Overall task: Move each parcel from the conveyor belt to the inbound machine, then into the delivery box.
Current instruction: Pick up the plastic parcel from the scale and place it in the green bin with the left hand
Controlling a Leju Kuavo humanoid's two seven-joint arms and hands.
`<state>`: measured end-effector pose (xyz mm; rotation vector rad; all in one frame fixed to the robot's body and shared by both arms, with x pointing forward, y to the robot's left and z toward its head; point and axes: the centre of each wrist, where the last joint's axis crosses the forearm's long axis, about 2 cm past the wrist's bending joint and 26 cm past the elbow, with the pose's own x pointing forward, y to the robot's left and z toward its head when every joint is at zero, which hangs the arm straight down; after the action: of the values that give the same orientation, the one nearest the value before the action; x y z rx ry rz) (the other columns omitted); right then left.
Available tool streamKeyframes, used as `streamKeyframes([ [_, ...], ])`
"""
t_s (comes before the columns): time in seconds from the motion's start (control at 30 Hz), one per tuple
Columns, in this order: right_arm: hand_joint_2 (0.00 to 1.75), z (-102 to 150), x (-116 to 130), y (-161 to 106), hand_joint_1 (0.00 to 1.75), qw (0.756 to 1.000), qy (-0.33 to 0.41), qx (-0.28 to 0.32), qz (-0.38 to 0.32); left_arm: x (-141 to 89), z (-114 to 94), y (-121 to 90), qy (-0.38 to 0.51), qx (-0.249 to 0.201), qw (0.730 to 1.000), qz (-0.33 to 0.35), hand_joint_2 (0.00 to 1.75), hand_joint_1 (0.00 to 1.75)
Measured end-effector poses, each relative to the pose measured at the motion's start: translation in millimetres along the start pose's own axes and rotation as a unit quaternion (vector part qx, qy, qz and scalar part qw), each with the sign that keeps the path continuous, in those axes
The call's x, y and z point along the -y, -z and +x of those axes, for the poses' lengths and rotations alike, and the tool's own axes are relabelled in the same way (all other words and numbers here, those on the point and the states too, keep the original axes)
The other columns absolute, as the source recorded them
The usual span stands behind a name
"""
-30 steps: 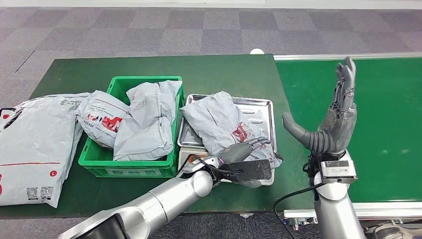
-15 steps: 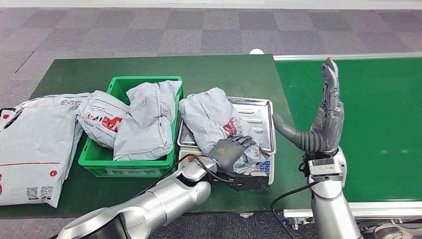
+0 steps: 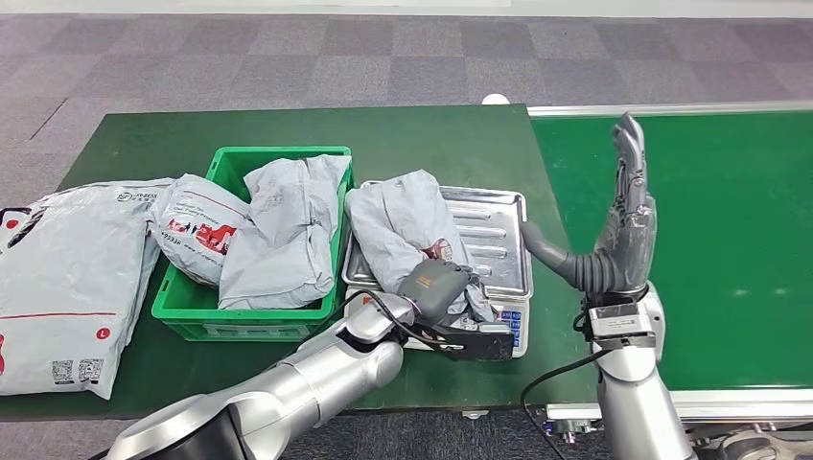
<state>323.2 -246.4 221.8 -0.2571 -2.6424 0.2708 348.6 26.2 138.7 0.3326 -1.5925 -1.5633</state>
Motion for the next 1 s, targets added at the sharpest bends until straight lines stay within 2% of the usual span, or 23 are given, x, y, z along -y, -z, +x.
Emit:
streamKeyframes([
  [0.33,1.75,0.1,-1.5,-0.1,0.00,1.000,0.004,-0.001,0.001,0.5,-0.2,-0.3,-0.022,0.014,1.000,-0.001,1.75,1.75],
  [0.4,1.75,0.1,-1.8,-0.1,0.00,1.000,0.005,-0.002,0.001,0.4,-0.5,-0.3,-0.039,0.031,0.999,0.000,1.75,1.75],
  [0.5,1.75,-0.2,-2.3,-0.5,0.00,1.000,0.006,-0.003,0.001,1.5,-0.6,-1.4,-0.081,0.079,0.993,0.028,1.75,1.75],
  [0.6,1.75,-0.2,-2.7,-1.1,0.00,1.000,0.009,-0.004,0.000,0.8,0.2,-3.7,-0.110,0.137,0.978,0.113,1.75,1.75],
  [0.73,1.75,0.1,-3.9,-1.3,0.00,1.000,0.012,-0.006,-0.003,-10.7,1.5,-9.1,-0.113,0.209,0.932,0.274,1.75,1.75],
  [0.87,1.75,-0.7,-4.5,-2.2,0.00,1.000,0.014,-0.010,-0.010,-29.3,10.4,-21.5,-0.083,0.241,0.883,0.394,1.75,1.75],
  [1.0,1.75,-1.8,-4.4,-3.8,0.00,1.000,0.010,-0.015,-0.021,-54.3,15.7,-38.7,-0.050,0.258,0.842,0.470,1.75,1.75],
])
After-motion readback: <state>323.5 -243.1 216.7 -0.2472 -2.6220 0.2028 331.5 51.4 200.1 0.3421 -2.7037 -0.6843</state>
